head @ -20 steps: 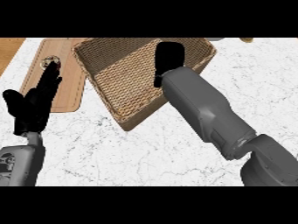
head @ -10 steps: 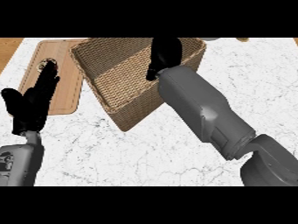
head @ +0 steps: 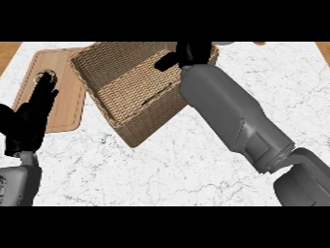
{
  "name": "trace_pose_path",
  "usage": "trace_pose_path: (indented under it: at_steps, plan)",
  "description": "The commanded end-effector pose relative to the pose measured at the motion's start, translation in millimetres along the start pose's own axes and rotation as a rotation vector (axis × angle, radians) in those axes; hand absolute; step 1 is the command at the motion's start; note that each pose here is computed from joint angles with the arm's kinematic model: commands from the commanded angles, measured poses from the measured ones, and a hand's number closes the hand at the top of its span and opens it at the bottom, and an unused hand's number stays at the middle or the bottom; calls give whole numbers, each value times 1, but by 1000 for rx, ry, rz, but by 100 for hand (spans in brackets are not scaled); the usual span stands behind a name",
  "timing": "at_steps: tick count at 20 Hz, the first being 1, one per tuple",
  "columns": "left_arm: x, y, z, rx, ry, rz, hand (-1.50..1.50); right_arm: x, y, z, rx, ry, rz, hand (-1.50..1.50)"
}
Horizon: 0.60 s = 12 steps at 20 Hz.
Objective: Pick the eggplant from the placemat and place it in the basket
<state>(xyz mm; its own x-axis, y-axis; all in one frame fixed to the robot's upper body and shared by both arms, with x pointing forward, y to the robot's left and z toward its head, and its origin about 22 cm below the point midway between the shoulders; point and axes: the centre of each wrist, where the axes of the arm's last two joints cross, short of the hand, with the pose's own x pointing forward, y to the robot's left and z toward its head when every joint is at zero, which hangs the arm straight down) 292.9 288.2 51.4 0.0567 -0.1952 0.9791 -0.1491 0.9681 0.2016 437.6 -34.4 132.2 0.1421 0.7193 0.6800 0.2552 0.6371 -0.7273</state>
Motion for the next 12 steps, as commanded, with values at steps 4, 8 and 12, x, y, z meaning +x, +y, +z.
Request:
trace_pose_path:
  at_steps: [4, 8, 12]
  plan:
    - [-6, 19, 9, 35, 25, 7, 0, -57, -26, -9, -17, 78, -212, -150]
    - [-18, 27, 17, 44, 25, -5, 0, -84, -59, -6, 25, 46, -210, -150]
    - [-7, 8, 4, 25, 16, 21, 0, -115, -79, 7, 17, 8, -255, -150]
